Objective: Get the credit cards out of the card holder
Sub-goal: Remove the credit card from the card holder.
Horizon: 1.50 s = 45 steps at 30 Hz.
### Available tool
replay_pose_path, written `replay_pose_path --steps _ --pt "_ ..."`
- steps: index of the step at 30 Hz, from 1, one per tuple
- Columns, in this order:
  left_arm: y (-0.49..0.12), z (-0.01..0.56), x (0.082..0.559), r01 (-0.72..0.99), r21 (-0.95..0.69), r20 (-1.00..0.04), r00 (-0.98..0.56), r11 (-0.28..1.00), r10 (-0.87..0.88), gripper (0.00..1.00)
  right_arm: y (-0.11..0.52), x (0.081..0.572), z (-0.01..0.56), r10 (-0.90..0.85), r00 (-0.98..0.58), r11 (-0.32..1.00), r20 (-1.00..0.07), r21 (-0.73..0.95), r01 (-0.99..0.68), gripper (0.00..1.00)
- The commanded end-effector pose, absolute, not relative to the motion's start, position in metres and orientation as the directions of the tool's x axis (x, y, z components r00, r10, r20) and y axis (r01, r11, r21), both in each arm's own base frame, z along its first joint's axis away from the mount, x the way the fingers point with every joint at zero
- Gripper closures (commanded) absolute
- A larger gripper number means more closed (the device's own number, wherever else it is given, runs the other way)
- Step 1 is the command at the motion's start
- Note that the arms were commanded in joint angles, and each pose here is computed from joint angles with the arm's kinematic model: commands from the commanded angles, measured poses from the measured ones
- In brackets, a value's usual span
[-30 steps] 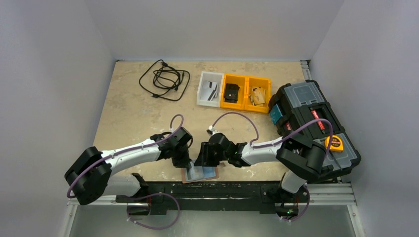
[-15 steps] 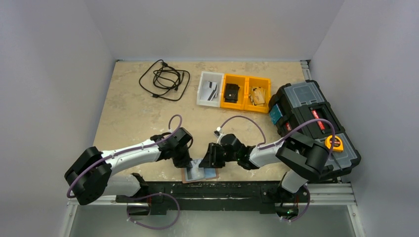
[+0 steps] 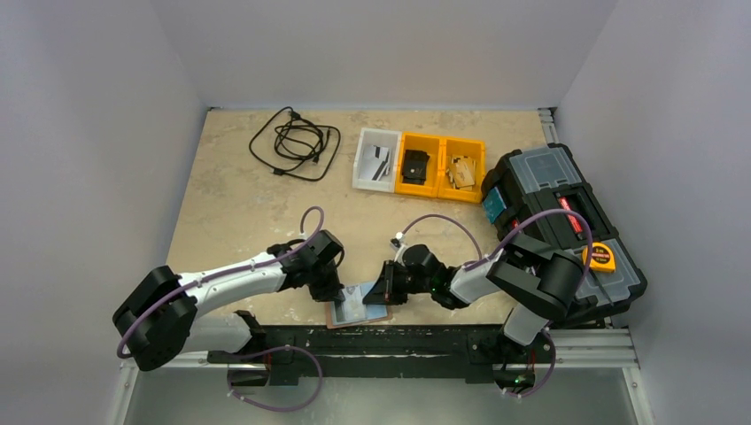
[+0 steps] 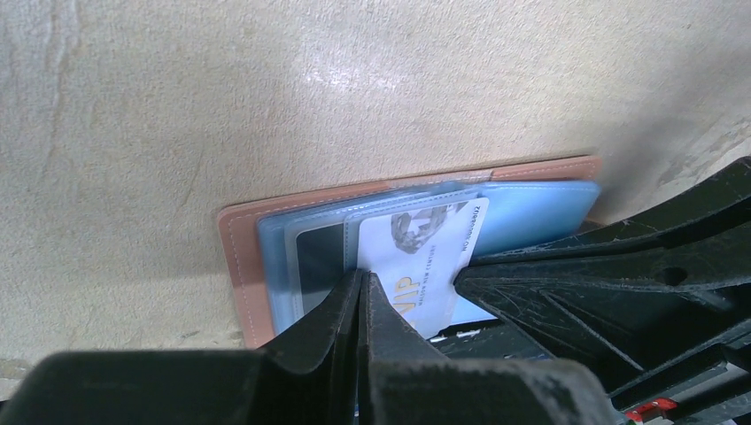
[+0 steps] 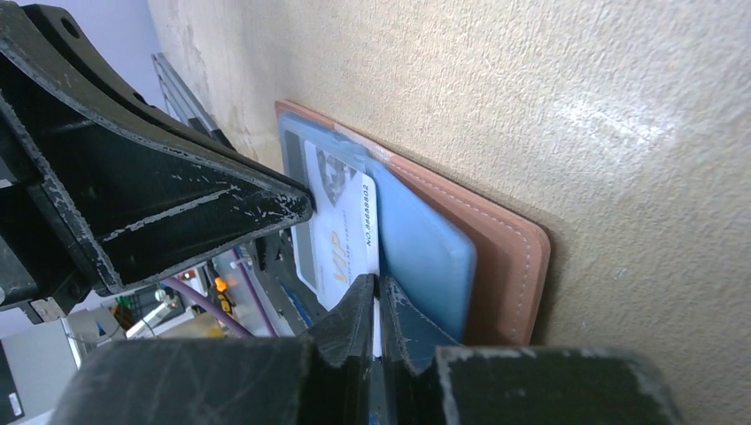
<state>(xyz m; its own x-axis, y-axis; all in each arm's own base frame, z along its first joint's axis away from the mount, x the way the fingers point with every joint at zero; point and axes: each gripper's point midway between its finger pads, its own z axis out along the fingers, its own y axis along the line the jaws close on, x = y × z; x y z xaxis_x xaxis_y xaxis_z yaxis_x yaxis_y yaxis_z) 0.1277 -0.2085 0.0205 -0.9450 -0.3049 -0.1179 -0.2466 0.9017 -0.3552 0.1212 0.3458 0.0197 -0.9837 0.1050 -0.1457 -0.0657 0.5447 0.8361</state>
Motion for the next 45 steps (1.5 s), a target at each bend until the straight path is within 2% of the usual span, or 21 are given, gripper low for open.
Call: replay_pose_path --steps 1,17,22,27,32,38,45 --pt "-0.17 -0.011 0.109 -0.283 -0.186 -0.115 -0.945 0.941 -0.307 1.0 0.345 0.121 0.02 0.108 -0.984 0.533 -0.14 0.844 -0.062 0.99" --pt "-0.162 -0.013 0.108 -0.289 -0.174 -0.122 -0.942 0.941 -0.311 1.0 0.324 0.136 0.018 0.153 -0.97 0.591 -0.187 0.804 -0.062 1.0" --pt "-0.165 -0.014 0.108 -0.287 -0.179 -0.115 -0.944 0.941 -0.31 1.0 0.33 0.136 0.016 0.13 -0.973 0.579 -0.19 0.811 -0.081 0.75" --pt "-0.167 -0.013 0.109 -0.282 -0.184 -0.113 -0.946 0.942 -0.305 1.0 0.336 0.134 0.009 0.105 -0.98 0.572 -0.171 0.816 -0.081 0.74" --pt "-0.168 -0.011 0.11 -0.278 -0.184 -0.115 -0.946 0.943 -0.302 1.0 0.34 0.13 0.004 0.09 -0.986 0.552 -0.144 0.831 -0.071 0.77" --pt "-0.161 -0.01 0.111 -0.283 -0.144 -0.129 -0.945 0.948 -0.302 1.0 0.329 0.129 0.006 0.109 -0.983 0.577 -0.151 0.814 -0.061 0.95" --pt "-0.156 -0.009 0.11 -0.295 -0.125 -0.135 -0.941 0.947 -0.311 1.0 0.308 0.138 0.015 0.166 -0.965 0.625 -0.203 0.779 -0.056 1.0"
